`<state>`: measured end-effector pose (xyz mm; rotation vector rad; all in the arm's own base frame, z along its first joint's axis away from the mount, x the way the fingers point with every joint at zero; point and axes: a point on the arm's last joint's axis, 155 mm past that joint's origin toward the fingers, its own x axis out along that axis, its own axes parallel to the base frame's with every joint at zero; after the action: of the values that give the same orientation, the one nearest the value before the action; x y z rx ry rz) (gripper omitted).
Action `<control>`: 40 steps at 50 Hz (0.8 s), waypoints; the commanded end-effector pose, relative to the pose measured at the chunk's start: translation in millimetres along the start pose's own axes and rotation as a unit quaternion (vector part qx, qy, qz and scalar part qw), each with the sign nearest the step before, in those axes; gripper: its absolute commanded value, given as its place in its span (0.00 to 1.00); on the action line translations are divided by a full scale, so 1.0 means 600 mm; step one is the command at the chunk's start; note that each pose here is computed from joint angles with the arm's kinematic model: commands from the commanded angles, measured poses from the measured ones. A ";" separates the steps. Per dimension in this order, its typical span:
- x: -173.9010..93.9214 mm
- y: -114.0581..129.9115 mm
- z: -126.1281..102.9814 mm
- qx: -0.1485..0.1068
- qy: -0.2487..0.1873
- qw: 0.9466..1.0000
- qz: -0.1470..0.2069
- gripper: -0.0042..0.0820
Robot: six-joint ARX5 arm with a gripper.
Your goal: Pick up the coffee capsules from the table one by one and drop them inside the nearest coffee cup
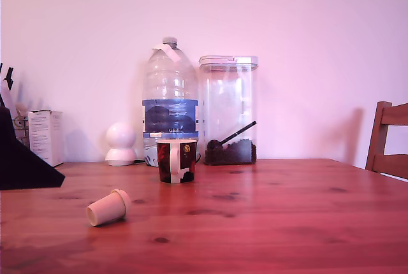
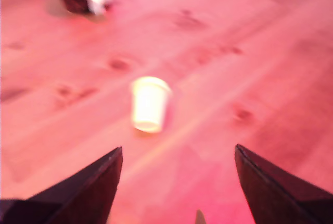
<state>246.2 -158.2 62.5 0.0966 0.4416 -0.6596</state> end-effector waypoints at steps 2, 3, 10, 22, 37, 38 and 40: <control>-0.001 0.002 0.000 0.001 -0.009 1.000 0.005 0.77; -0.002 0.003 0.000 0.001 -0.010 1.000 0.006 0.77; 0.001 0.006 0.000 0.001 -0.011 1.000 0.009 0.77; 0.016 0.009 -0.004 -0.004 -0.011 1.000 0.009 0.77; 0.029 0.016 -0.008 -0.004 -0.012 1.000 0.016 0.77; 0.030 0.016 -0.007 -0.004 -0.012 1.000 0.017 0.77; 0.032 0.017 -0.009 -0.004 -0.009 1.000 0.017 0.77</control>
<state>266.1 -161.7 55.7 0.0885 0.4082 -0.6306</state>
